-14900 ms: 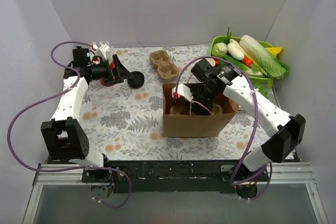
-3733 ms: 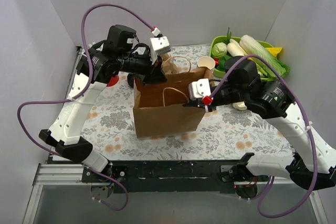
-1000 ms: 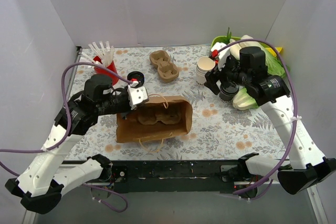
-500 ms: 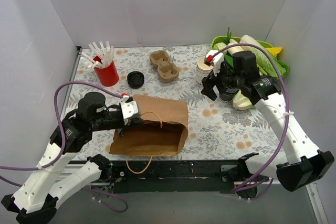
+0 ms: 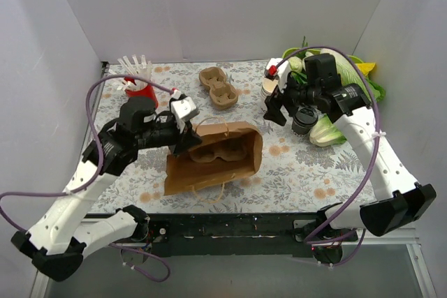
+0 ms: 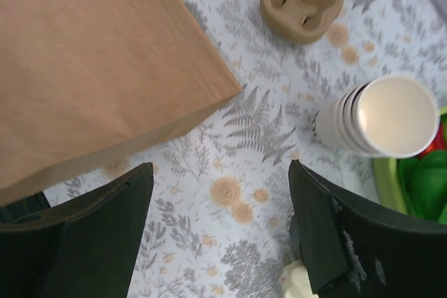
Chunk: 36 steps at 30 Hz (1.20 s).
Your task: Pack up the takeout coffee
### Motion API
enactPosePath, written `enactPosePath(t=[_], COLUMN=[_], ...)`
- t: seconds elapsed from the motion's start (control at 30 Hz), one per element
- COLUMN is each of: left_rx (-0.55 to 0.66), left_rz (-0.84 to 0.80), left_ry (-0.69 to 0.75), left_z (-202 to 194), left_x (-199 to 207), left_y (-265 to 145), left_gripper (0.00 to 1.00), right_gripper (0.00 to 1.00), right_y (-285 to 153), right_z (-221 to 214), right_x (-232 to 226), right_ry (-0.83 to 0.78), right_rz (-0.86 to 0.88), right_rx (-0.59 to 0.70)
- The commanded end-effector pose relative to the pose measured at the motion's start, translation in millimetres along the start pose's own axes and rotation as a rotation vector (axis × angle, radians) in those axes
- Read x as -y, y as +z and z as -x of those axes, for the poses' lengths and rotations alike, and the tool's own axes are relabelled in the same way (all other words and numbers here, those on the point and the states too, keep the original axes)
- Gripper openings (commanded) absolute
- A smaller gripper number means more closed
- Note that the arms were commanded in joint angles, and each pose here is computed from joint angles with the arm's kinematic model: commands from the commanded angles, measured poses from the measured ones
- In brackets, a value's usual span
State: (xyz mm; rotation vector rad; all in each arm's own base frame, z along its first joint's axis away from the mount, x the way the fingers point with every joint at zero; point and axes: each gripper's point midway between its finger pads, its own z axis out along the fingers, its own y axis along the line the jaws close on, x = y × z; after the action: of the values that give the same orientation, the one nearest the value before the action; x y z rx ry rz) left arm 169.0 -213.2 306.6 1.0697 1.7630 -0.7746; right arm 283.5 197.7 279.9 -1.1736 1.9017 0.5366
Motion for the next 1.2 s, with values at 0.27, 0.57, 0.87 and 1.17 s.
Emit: enactPosePath(t=[0.27, 0.57, 0.87, 1.17], left_rx=[0.010, 0.069, 0.136, 0.157], left_rz=[0.058, 0.107, 0.084, 0.296], left_ry=[-0.235, -0.194, -0.092, -0.066], left_z=[110, 102, 130, 124], left_x=[-105, -134, -109, -144], left_y=[53, 46, 16, 8], left_gripper=[0.81, 0.85, 0.93, 0.95], right_gripper=[0.87, 0.91, 0.91, 0.89], right_y=[-80, -87, -49, 25], right_z=[71, 47, 78, 93], right_x=[-41, -90, -74, -89], right_ry=[-0.290, -0.591, -0.581, -0.706], right_rz=[0.089, 0.301, 0.261, 0.315], right_rx=[0.199, 0.240, 0.337, 0.374])
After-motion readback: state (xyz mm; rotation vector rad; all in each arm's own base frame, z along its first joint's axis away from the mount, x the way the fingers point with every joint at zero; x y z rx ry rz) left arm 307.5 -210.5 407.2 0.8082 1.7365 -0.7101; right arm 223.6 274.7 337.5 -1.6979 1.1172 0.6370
